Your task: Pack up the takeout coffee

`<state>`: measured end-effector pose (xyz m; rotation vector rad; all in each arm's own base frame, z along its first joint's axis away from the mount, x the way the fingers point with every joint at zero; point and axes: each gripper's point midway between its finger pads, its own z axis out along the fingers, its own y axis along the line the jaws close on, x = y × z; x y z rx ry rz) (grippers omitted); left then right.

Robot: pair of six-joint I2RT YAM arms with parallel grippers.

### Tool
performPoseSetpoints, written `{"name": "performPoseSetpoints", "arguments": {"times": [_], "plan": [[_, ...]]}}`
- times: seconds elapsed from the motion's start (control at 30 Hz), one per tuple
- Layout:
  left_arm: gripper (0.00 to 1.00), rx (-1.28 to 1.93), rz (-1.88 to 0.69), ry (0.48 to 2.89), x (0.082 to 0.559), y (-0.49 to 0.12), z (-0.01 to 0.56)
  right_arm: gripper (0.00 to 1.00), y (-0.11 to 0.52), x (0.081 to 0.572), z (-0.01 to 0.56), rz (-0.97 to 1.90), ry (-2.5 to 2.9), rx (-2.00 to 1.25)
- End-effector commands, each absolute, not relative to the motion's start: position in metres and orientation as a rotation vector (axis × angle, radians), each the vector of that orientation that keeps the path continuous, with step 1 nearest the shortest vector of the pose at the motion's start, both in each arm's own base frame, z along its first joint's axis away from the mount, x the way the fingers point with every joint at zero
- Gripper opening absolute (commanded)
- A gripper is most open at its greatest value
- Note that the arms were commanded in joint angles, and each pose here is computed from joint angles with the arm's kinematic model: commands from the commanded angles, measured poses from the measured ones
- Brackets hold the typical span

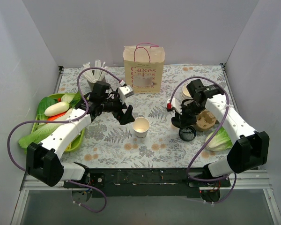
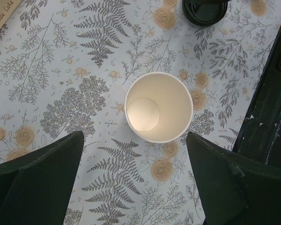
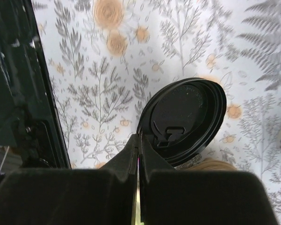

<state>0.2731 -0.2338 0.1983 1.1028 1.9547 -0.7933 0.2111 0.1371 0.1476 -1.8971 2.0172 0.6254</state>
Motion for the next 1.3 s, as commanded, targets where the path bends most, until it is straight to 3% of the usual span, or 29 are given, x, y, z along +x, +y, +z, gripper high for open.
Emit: {"name": "performPoseSetpoints", "arguments": {"times": [0.0, 0.27, 0.6, 0.9, 1.27], "plan": [[0.91, 1.1, -0.805, 1.857, 0.269, -0.236, 0.228, 0.01, 0.171, 0.214, 0.191, 0.842, 2.024, -1.69], [0.93, 0.837, -0.767, 1.902, 0.282, -0.228, 0.245, 0.01, 0.229, 0.267, 0.272, 1.032, 1.922, -1.349], [0.97, 0.753, -0.627, 1.958, 0.284, -0.204, 0.248, 0.01, 0.274, 0.294, 0.308, 1.365, 1.883, -1.075], [0.98, 0.724, -0.645, 2.018, 0.268, -0.194, 0.226, 0.01, 0.291, 0.262, 0.319, 1.563, 1.789, -1.172], [0.98, 0.843, -0.635, 1.966, 0.258, -0.194, 0.221, 0.01, 0.291, 0.214, 0.294, 1.902, 1.84, -1.13]]}}
